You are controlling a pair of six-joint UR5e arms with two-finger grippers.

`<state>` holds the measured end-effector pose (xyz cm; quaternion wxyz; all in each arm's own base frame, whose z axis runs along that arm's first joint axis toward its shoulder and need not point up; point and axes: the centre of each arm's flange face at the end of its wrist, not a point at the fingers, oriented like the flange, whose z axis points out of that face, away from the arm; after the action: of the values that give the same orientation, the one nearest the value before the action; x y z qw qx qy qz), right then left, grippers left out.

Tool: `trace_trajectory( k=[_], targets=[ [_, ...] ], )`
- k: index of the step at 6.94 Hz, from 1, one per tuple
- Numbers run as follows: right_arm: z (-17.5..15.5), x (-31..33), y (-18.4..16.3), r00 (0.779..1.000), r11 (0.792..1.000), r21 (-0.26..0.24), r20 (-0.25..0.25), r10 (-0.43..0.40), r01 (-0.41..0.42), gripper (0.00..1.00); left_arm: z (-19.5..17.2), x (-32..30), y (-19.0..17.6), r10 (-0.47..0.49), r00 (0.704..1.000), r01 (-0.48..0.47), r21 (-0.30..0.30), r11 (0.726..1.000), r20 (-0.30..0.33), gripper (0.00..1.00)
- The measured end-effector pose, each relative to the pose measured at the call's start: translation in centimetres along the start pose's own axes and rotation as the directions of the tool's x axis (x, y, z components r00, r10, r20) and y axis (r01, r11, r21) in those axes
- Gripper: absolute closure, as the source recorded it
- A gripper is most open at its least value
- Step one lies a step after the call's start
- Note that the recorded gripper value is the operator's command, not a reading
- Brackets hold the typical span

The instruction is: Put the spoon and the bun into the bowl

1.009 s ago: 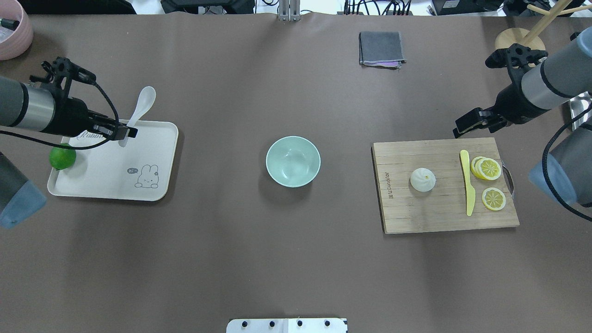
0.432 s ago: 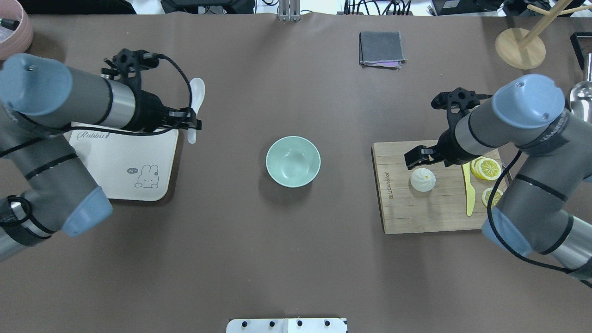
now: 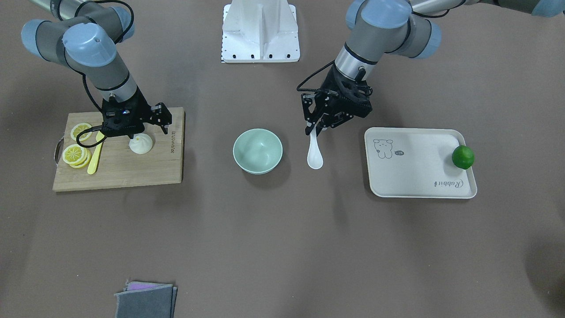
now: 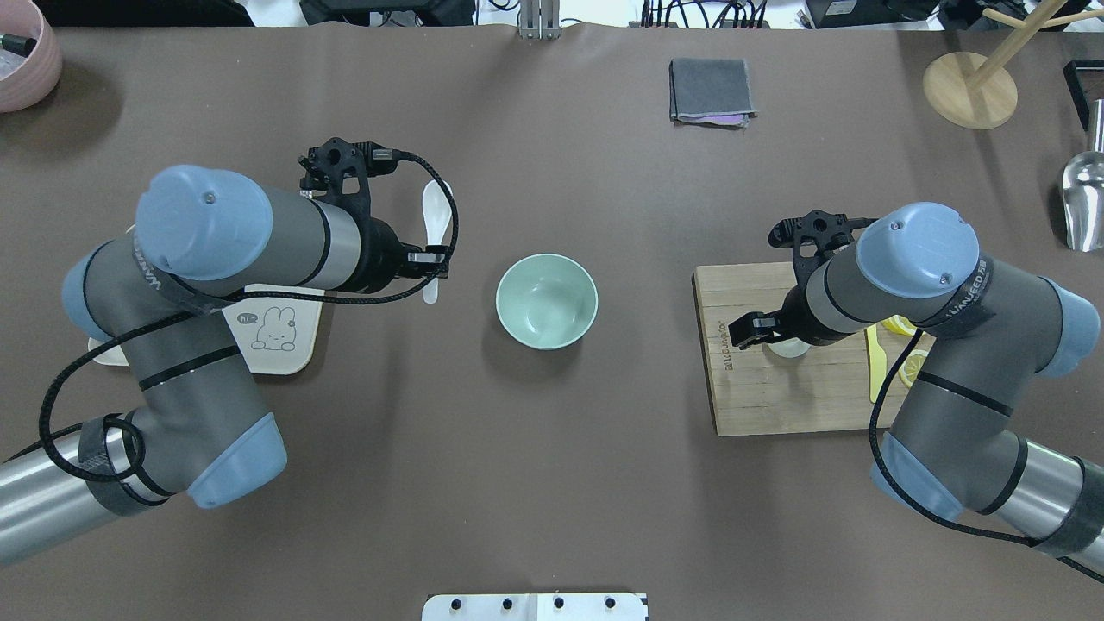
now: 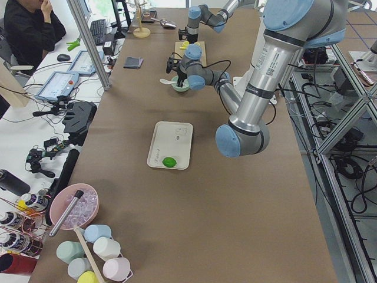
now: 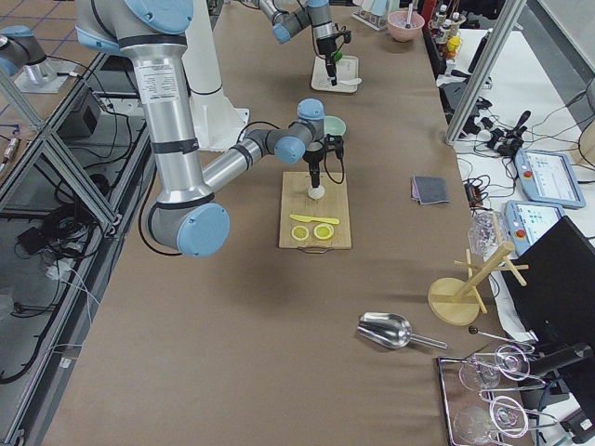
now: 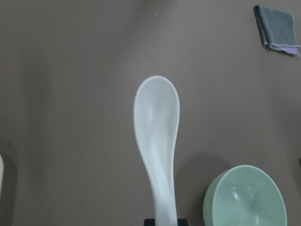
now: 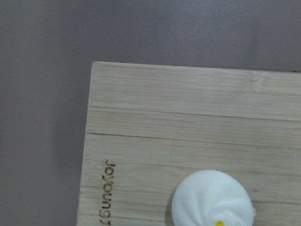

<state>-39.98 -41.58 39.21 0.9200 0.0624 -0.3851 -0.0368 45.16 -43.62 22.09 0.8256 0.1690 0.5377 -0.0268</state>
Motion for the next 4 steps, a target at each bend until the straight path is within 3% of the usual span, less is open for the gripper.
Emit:
trace_trajectory(
  k=[1, 2, 3, 4],
  targets=[
    [0.2, 0.4, -0.2, 1.0, 1.0, 0.003, -0.009, 0.001, -0.001, 0.04, 0.5, 0.8, 0.7, 0.007, 1.0, -0.007, 0.001, 1.0, 0.001, 1.0],
    [0.7, 1.1, -0.5, 1.0, 1.0, 0.002, -0.024, 0.008, -0.008, 0.11, 1.0, 1.4, 1.5, 0.013, 1.0, -0.013, 0.007, 1.0, 0.003, 1.0],
    [1.5, 1.6, -0.8, 0.999, 1.0, -0.003, -0.041, 0.014, -0.014, 0.83, 1.3, 1.8, 2.1, 0.018, 1.0, -0.018, 0.009, 1.0, 0.004, 1.0],
    [2.0, 1.9, -0.9, 0.999, 1.0, -0.006, -0.051, 0.018, -0.018, 1.0, 1.4, 2.0, 2.4, 0.02, 1.0, -0.02, 0.012, 1.0, 0.004, 1.0]
  ],
)
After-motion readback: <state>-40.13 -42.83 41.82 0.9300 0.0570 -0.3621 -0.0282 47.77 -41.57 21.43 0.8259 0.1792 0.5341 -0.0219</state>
